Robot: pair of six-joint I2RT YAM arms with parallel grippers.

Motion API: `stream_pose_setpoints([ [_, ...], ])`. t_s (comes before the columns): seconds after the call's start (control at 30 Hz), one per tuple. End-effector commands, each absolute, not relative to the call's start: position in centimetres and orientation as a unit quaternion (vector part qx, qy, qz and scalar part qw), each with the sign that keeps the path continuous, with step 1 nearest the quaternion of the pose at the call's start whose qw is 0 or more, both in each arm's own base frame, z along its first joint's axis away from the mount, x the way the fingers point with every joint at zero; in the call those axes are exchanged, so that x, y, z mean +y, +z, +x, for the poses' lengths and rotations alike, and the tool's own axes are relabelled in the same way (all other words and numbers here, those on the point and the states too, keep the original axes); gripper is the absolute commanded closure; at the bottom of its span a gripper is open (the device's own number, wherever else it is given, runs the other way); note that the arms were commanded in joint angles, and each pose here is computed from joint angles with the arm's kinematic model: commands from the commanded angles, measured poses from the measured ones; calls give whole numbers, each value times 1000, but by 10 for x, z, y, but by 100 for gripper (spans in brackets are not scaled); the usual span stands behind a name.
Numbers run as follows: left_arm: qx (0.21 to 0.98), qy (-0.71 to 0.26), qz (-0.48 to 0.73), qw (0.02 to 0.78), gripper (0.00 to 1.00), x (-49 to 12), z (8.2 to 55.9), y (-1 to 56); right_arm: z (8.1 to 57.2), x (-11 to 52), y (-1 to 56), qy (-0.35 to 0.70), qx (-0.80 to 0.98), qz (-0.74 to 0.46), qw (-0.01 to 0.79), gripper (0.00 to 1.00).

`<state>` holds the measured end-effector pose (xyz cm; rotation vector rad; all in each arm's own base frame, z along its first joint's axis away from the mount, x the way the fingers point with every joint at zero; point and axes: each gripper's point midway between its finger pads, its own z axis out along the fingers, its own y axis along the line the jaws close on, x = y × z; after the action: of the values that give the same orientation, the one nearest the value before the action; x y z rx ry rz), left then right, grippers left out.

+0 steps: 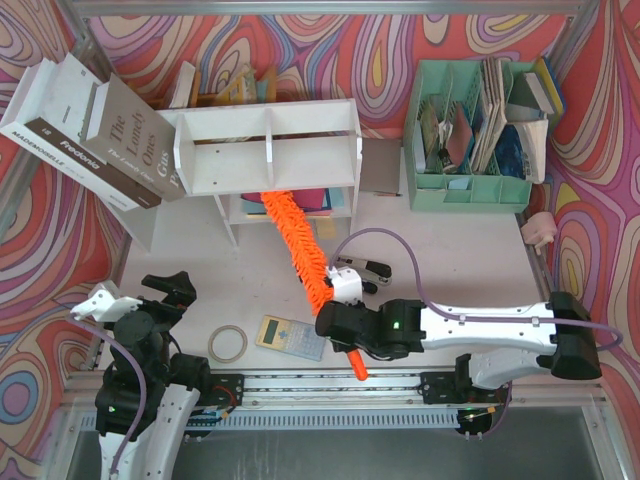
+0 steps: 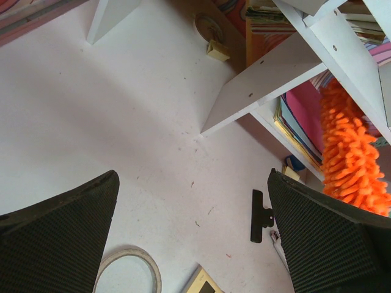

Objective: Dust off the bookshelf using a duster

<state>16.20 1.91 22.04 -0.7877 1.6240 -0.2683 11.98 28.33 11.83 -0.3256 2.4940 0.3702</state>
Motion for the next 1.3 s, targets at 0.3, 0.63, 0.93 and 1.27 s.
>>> stream_pose_setpoints([
  [0.3, 704, -113, -338, 614, 2, 19, 165, 219, 126, 323, 120, 170, 921, -173, 304, 100],
  [0.63, 705, -113, -337, 614, 1, 19, 165, 219, 132, 338, 143, 189, 908, -190, 322, 100],
  [0.93, 705, -113, -337, 614, 1, 19, 166, 219, 123, 341, 143, 195, 906, -202, 316, 100],
  [1.27, 705, -114, -337, 613, 2, 18, 166, 219, 114, 318, 103, 162, 923, -191, 292, 100],
])
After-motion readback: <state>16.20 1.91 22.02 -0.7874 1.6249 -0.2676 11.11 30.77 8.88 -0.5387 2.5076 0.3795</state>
